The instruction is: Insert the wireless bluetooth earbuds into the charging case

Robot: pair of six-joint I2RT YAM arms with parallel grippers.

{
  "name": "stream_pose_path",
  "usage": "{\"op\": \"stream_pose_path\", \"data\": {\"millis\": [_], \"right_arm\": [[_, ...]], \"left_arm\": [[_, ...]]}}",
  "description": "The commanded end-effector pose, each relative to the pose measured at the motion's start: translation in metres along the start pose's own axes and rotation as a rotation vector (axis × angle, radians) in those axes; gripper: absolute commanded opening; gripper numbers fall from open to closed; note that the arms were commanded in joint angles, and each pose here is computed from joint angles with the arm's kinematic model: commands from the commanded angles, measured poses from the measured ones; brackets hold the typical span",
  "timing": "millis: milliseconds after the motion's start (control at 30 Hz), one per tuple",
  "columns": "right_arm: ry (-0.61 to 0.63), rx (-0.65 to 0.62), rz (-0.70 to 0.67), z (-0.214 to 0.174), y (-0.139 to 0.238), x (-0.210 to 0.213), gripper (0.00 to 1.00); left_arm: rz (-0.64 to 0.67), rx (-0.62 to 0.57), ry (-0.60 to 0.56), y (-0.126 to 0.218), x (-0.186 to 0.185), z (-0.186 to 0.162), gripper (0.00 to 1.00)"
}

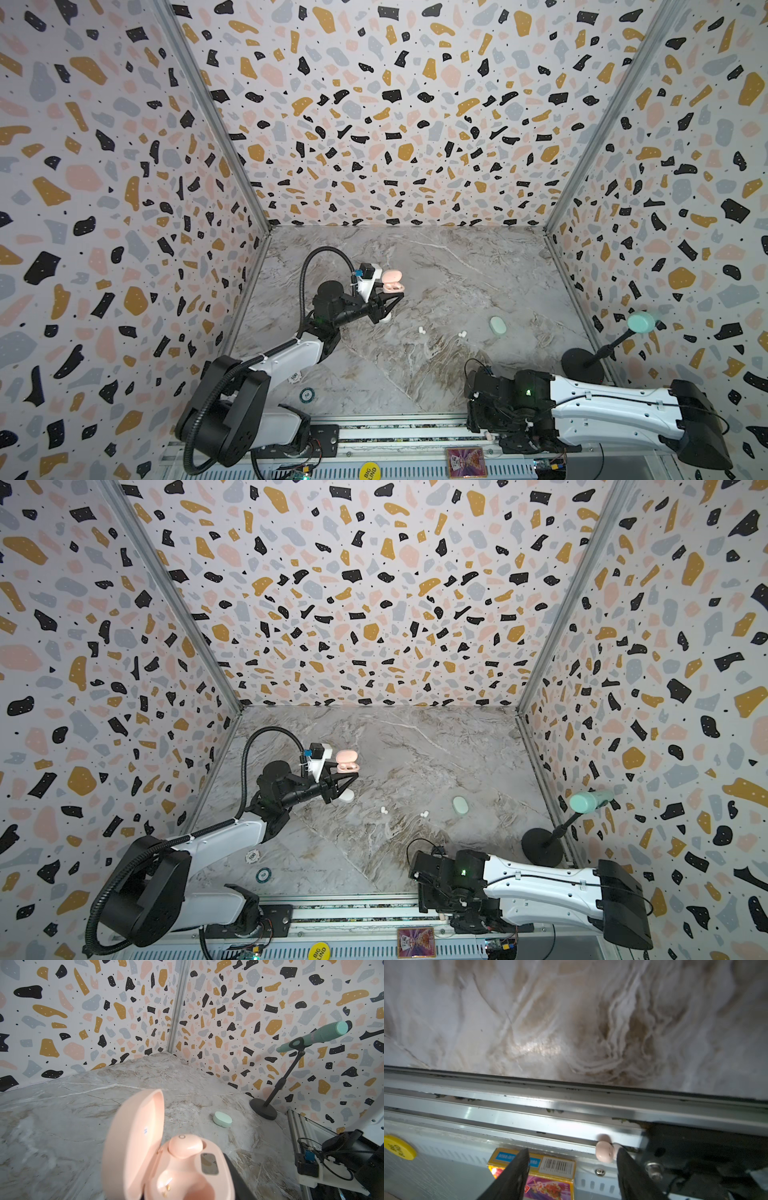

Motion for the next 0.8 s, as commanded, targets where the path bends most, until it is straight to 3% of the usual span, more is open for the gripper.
{"op": "stream_pose_path", "data": {"millis": [0,233,567,767], "right_arm": [[-0.117,0.007,-0.043,-0.005,-0.001,-0.012,0.66],[-0.129,0.016,-0.085,-0.007,-0.005,-0.024,0.55],[-0.051,-0.012,-0.135,-0.002,-0.011,-0.019,0.51],[-0.018,-0.03,-0.131,0.0,-0.013,-0.016,0.42]], "left_arm": [[-0.007,-0.04,-0.06,0.002,-0.005,0.011,0.45],[-0.009,-0.047,-0.066,0.002,-0.006,0.013,0.45],[-0.003,-0.043,-0.064,0.003,-0.005,0.012,0.45],[0.003,-0.04,-0.067,0.003,-0.005,0.012,0.45]]}}
Point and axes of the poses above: each gripper's point midway between its finger pads, its own y axis back along the fingers, its own x axis along the line the jaws close on, z = x × y, the point moved 9 cm from there along y, back along the fingers, and after that the axes turned 3 degrees about -y, right-handed, at the moved point
